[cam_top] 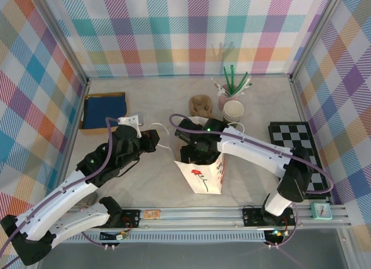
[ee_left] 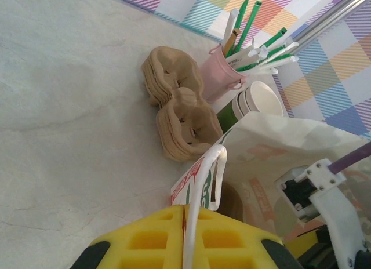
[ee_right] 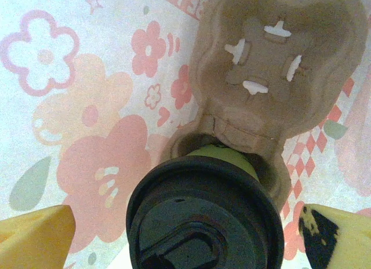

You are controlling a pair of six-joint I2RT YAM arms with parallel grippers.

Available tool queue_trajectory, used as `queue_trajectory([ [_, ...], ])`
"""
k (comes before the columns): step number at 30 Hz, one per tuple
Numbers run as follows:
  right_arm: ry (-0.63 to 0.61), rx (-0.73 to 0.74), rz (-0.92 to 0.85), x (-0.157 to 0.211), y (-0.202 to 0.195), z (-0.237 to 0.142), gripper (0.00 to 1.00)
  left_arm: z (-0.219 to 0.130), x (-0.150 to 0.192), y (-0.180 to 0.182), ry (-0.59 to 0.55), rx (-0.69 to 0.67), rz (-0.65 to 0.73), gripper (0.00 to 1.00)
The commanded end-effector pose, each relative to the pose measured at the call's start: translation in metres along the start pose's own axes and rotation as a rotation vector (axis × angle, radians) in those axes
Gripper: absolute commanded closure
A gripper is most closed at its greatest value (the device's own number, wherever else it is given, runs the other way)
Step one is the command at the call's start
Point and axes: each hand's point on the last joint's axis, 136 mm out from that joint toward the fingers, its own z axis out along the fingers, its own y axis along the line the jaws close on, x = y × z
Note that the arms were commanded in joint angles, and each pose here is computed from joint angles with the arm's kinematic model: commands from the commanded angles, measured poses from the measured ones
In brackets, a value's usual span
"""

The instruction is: Pack the takeout coffee

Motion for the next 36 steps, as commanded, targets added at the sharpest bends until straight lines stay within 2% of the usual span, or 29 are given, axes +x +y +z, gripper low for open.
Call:
queue_trajectory([
  [1, -0.023, -0.001, -0.002, -0.002, -0.007, -0.019, 0.01, -0.007, -0.013, -0.013, -0.038, 0.035, 0.000, 0.90],
  [7, -0.065, -0.020, -0.003, -0.008, -0.006, -0.033, 0.01, -0.008, -0.017, -0.020, -0.049, 0.062, 0.000, 0.86],
  [36, -0.224, -0.110, -0.025, -0.033, -0.002, -0.085, 0.01, -0.017, -0.039, -0.041, -0.101, 0.122, 0.022, 0.87],
])
